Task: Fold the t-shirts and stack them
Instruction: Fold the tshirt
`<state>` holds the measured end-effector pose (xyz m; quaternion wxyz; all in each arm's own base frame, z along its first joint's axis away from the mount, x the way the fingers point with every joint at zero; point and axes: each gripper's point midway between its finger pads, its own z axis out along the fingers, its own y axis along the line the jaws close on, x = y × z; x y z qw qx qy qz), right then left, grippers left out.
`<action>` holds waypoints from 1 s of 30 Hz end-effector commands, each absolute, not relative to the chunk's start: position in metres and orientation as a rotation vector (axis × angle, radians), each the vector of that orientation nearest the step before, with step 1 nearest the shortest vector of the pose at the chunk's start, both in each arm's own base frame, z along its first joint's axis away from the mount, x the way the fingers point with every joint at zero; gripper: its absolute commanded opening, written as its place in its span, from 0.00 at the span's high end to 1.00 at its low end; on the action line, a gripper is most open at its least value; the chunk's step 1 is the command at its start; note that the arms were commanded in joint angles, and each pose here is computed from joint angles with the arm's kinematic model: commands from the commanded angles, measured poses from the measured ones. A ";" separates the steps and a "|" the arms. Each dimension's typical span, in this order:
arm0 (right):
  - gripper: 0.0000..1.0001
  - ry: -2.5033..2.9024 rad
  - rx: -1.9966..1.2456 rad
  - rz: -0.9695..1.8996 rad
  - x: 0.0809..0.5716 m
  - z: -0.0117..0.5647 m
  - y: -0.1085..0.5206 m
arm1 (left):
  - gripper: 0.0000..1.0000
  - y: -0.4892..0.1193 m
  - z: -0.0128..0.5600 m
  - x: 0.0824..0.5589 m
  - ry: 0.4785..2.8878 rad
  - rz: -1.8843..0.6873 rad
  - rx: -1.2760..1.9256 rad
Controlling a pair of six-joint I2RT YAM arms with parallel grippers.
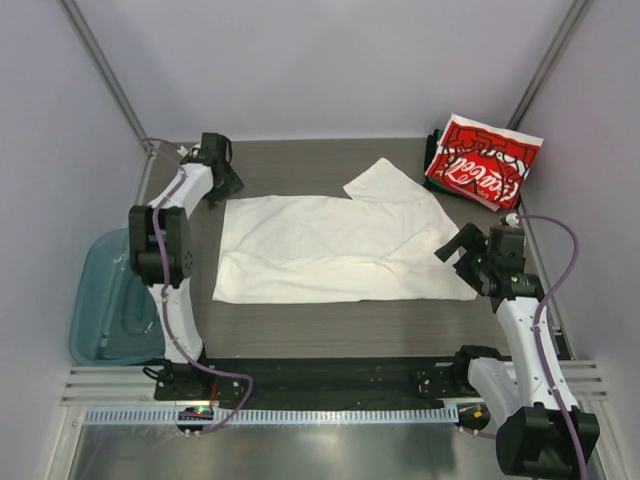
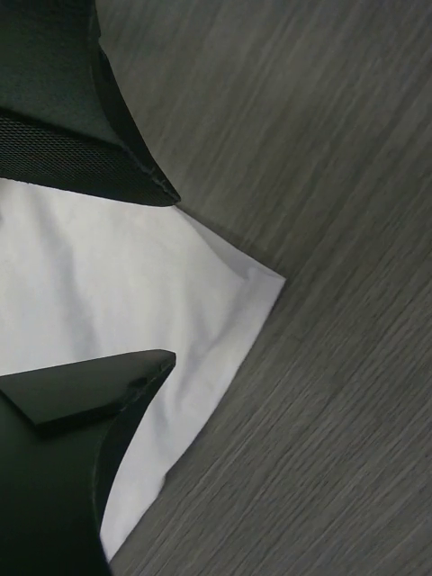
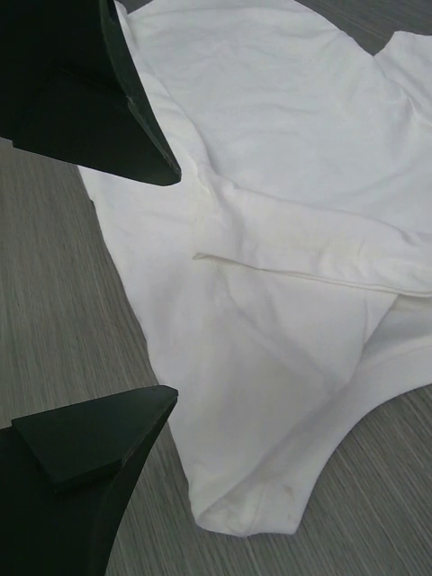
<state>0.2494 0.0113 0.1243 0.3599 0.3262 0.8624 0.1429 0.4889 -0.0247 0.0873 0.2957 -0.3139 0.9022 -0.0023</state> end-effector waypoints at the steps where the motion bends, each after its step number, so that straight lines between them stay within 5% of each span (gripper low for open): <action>1: 0.01 2.226 0.742 0.421 0.247 0.136 0.024 | 0.35 -0.014 0.079 0.515 2.426 0.058 -0.739; 10: 0.00 2.252 0.710 0.448 0.245 0.133 0.033 | 0.42 -0.016 0.031 0.536 2.502 0.026 -0.703; 20: 0.00 2.265 0.697 0.427 0.254 0.130 0.031 | 0.99 -0.020 0.052 0.534 2.456 -0.048 -0.692; 30: 0.00 2.192 0.575 0.418 0.295 0.178 0.046 | 1.00 0.006 0.103 0.507 2.365 -0.016 -0.844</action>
